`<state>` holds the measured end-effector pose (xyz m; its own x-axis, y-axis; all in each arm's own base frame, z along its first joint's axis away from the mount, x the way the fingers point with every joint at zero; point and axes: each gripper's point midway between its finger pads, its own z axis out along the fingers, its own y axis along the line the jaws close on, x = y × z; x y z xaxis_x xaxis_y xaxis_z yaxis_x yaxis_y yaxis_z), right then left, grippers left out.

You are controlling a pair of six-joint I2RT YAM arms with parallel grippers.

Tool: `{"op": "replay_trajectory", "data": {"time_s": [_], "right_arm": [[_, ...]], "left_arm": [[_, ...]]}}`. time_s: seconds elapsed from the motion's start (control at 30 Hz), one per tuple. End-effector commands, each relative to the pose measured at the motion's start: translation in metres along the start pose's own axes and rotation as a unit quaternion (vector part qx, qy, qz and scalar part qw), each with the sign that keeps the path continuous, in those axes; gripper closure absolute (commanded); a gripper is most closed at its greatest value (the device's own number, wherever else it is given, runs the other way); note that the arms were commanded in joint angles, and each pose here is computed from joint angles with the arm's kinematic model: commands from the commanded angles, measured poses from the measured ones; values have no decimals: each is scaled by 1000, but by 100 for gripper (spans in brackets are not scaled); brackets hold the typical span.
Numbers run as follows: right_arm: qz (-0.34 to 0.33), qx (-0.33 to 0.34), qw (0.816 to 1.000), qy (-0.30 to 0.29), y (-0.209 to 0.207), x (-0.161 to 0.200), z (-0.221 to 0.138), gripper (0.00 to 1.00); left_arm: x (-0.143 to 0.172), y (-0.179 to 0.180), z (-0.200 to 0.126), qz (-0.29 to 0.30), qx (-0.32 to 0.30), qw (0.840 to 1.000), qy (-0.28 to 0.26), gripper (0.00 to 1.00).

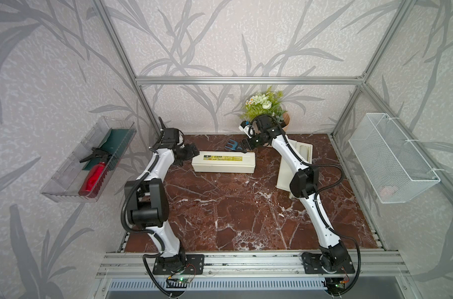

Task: Put plastic wrap rolls into dispensers
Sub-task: Close the lid on the plastic wrap cutting box, then adjust the plastic wrap cutting box at the center of the board.

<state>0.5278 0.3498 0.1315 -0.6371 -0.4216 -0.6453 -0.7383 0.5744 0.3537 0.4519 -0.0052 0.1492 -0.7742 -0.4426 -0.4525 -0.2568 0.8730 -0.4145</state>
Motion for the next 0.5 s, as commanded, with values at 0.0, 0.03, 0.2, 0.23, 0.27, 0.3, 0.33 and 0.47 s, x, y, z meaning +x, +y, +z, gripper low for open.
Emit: {"op": "replay_trajectory", "data": {"time_s": [0.0,0.03,0.2,0.23,0.27,0.3,0.33,0.47], "right_arm": [[14,-47,997,54,18,30,3,0],[14,-57,997,50,20,30,4,0],[22,-67,995,64,22,41,8,0],[28,-64,995,74,20,47,10,0],[31,-63,994,83,19,51,10,0],[35,-59,994,91,19,56,11,0],[41,-59,992,101,19,61,12,0],[63,-73,987,128,28,77,7,0]], "left_arm": [[39,-18,9,-11,34,999,25,14],[51,-20,12,-11,36,999,34,17],[84,-28,23,0,46,997,54,27],[87,-30,26,1,51,997,58,29],[89,-30,29,2,52,997,60,30],[90,-30,33,2,53,997,62,30],[90,-31,38,2,56,996,64,30],[80,-34,54,8,63,996,56,30]]}}
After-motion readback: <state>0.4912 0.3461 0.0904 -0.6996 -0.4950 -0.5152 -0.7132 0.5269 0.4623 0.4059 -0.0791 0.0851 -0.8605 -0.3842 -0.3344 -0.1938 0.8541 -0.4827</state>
